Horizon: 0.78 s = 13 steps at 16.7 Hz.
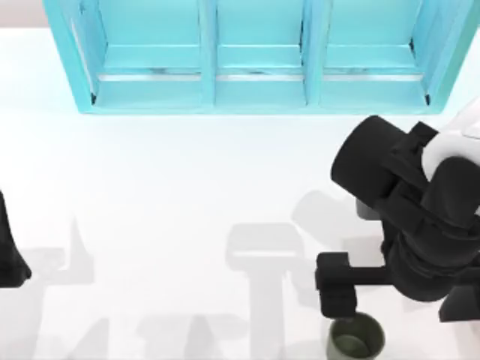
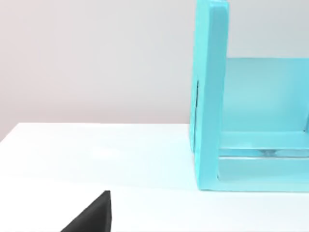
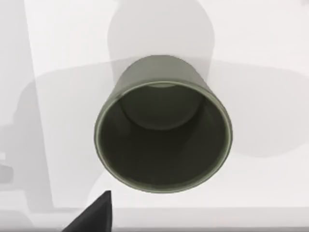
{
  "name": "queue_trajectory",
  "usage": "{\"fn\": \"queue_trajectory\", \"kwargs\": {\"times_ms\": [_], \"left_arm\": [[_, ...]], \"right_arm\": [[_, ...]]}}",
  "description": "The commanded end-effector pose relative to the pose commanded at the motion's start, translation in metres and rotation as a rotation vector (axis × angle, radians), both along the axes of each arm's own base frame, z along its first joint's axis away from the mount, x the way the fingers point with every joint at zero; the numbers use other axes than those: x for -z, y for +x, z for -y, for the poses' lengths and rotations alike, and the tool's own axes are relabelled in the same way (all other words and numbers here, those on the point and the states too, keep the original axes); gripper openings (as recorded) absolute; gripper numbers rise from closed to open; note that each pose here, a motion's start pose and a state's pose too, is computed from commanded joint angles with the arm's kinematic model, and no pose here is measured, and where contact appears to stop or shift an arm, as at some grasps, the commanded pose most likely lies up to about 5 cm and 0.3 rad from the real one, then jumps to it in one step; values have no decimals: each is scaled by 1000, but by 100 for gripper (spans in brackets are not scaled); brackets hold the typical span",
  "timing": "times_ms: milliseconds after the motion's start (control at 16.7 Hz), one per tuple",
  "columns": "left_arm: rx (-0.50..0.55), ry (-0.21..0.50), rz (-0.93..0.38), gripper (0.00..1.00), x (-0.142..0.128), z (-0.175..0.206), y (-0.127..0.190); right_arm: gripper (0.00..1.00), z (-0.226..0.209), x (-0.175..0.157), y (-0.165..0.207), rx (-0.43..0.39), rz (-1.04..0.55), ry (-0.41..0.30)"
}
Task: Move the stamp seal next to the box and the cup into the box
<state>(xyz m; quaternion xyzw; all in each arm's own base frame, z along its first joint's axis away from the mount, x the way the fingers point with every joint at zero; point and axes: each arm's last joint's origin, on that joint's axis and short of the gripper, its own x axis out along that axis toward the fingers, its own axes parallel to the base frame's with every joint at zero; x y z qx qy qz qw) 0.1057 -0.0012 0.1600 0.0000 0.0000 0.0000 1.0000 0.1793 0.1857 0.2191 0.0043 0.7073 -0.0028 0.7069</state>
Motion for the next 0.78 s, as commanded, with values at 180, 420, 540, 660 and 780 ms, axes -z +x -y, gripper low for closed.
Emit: {"fn": "queue_trajectory", "kwargs": {"times_ms": [180,420,540,660,780], "left_arm": [[0,0,0,100,0,0,0],[0,0,0,100,0,0,0],[0,0,0,100,0,0,0],[0,0,0,100,0,0,0],[0,0,0,100,0,0,0]], "right_arm": [[100,0,1,1,2,-2,-4],[100,-2,25,3,0,0,0],[100,-2,44,3,0,0,0],[100,-2,63,2,0,2,2],[100,-1,76,1,0,1,1]]}}
